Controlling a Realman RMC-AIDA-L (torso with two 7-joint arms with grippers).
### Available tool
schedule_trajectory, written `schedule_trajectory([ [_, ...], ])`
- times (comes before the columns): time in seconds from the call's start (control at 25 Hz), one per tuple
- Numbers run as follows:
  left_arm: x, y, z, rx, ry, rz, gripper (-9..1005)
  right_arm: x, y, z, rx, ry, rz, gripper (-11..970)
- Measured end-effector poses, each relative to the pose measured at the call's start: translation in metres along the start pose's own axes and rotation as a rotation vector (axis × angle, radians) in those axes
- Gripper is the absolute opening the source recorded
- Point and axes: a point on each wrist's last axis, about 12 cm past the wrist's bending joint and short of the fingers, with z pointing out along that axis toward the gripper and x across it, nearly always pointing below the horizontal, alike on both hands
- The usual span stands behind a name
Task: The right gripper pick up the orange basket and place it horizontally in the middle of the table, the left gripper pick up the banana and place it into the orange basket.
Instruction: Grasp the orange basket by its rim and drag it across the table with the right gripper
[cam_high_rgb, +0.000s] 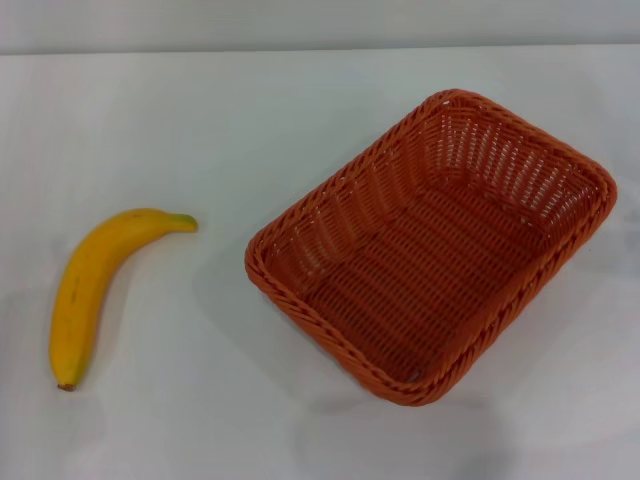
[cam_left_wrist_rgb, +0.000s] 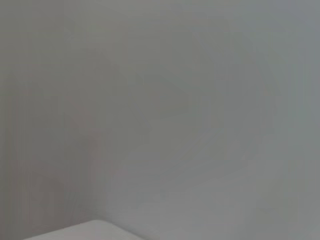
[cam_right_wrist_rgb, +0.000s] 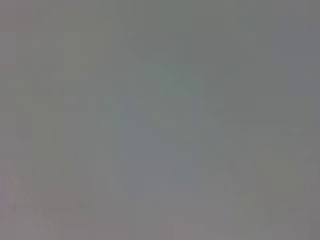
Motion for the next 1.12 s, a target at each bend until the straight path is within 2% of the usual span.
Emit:
schedule_trajectory([
  [0.4, 0.002, 0.000, -0.004, -0.010, 0.013, -0.038, 830, -0.001, 0.004, 0.004, -0.016, -0.002, 0.032, 865],
  [0.6, 0.002, 0.001, -0.004, -0.011, 0.011, -0.037, 829, -0.016, 0.005, 0.013, -0.104, -0.009, 0.061, 863],
  [0.84, 0.002, 0.002, -0.005, -0.012, 0.011, -0.035, 827, -0.019, 0.010, 0.018, -0.149, 0.009, 0.050, 861],
  [1.0, 0.001, 0.003, -0.005, -0.015, 0.009, -0.031, 826, -0.029, 0.011, 0.026, -0.198, 0.037, 0.039, 859],
  [1.12, 0.000, 0.006, -0.007, -0.026, 0.007, -0.028, 826, -0.051, 0.009, 0.040, -0.255, 0.096, 0.005, 858],
])
